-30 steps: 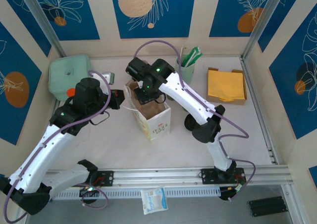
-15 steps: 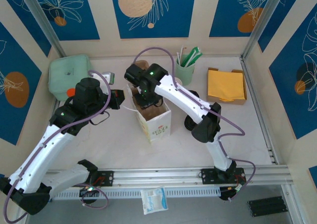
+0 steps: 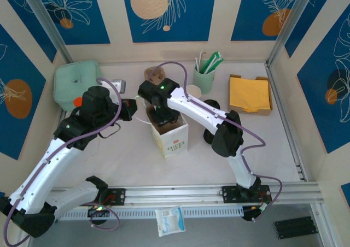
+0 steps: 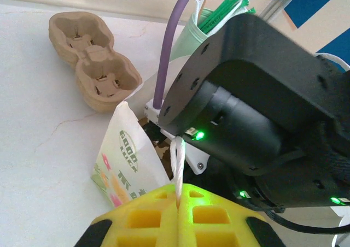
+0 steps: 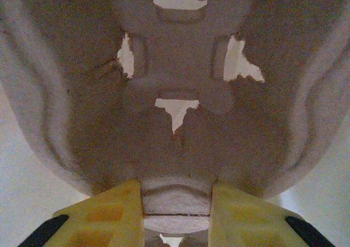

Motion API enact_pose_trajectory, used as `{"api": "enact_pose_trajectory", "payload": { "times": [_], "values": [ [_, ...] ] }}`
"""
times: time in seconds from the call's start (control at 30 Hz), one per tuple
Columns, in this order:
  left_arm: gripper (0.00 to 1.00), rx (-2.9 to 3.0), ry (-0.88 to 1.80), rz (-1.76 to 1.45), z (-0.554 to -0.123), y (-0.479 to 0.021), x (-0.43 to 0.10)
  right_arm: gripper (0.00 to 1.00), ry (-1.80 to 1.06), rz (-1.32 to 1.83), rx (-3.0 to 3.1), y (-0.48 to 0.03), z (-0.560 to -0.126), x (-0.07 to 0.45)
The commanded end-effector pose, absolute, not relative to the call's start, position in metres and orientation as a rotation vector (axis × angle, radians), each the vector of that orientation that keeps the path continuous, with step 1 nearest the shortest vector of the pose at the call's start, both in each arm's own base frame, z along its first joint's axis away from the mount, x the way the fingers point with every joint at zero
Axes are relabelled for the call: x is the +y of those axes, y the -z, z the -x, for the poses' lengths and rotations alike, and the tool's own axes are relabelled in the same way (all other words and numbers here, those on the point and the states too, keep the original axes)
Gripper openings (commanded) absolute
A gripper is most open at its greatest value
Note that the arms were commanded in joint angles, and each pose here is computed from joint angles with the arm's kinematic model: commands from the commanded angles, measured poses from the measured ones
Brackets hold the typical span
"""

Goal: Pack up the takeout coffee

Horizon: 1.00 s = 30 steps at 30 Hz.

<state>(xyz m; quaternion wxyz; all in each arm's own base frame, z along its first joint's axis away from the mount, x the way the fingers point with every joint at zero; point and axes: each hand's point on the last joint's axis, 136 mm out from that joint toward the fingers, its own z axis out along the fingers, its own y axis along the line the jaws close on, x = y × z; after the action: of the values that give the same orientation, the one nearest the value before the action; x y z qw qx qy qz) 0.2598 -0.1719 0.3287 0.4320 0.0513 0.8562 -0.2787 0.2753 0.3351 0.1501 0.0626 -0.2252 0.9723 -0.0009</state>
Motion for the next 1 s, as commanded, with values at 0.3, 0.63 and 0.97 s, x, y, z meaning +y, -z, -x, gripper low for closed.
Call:
{"api": "enact_pose_trajectory", "payload": {
  "times": [0.3,0.63,0.97],
  "values": [
    [0.01,2.112,0.696,-0.113,-0.254,-0.335,-0.166,0.29,-0.069,0.535,2.995,-0.127,-0.278,0.332],
    [0.00,2.110,0.699,-0.112,-0.253,-0.336,-0.165,0.30,-0.095,0.511,3.058,-0.101,-0.272,0.334],
    [0.00,2.115,0.708,-0.114,-0.252,-0.334,-0.167,0.35,-0.104,0.493,3.083,-0.091,-0.265,0.331]
  ]
}}
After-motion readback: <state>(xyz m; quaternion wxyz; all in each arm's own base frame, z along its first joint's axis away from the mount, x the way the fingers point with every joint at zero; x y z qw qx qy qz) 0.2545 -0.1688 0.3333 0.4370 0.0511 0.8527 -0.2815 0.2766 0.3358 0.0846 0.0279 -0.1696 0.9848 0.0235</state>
